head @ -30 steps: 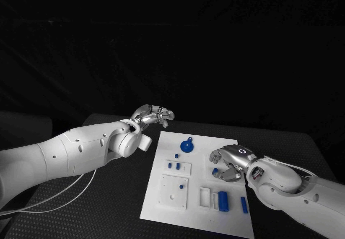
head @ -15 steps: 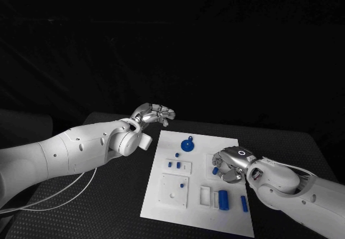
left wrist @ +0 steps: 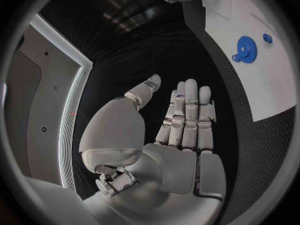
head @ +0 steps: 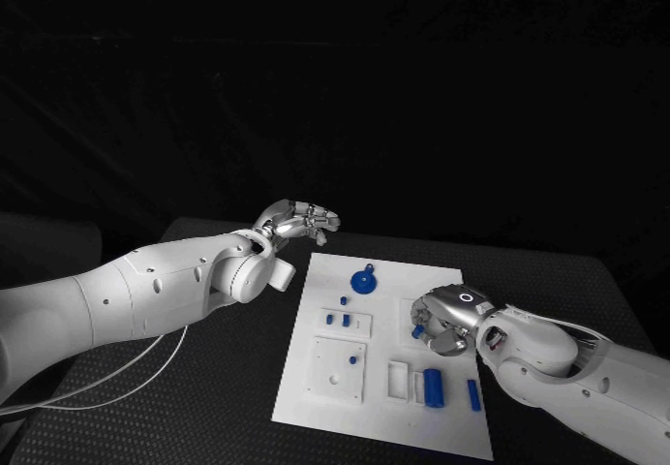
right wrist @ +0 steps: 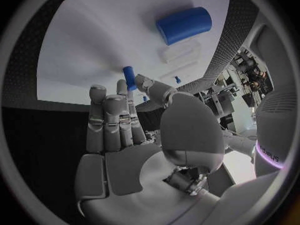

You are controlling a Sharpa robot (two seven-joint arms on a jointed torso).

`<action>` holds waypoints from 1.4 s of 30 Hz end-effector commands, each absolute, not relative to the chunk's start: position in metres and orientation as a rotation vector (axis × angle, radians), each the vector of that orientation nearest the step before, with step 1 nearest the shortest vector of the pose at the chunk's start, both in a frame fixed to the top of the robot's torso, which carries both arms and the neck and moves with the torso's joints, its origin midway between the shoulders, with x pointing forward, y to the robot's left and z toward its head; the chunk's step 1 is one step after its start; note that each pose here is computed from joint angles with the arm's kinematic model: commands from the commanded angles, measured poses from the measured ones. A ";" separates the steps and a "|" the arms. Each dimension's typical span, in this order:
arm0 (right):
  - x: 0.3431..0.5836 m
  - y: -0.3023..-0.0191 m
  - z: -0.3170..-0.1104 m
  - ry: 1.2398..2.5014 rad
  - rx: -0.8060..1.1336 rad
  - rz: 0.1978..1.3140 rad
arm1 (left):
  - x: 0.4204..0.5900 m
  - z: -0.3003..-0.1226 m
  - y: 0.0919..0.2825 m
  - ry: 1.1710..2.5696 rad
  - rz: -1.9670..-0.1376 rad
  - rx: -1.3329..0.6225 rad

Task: Assemble the parts on the task board

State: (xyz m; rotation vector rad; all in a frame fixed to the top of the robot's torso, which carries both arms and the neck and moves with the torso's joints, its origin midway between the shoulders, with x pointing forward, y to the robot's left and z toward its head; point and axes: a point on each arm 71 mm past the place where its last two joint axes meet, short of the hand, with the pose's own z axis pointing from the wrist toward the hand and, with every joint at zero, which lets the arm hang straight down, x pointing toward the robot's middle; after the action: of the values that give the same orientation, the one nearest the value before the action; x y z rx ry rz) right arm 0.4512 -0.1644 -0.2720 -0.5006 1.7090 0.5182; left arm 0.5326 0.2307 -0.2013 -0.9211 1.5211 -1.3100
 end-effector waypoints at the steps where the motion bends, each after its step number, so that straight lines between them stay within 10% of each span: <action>1: 0.451 -0.163 -0.274 1.718 -0.523 0.508 | 0.533 -0.200 0.229 1.512 -1.327 -0.917; 42: 0.439 -0.155 -0.251 1.539 -0.470 0.575 | 0.534 -0.200 0.231 1.505 -1.320 -0.923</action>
State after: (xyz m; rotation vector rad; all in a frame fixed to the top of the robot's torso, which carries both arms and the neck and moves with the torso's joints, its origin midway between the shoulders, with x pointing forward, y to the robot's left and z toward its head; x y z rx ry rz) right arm 0.4410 -0.1576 -0.2544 -0.4685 1.5651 0.5579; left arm 0.5342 0.2329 -0.2018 -0.9260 1.5171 -1.3029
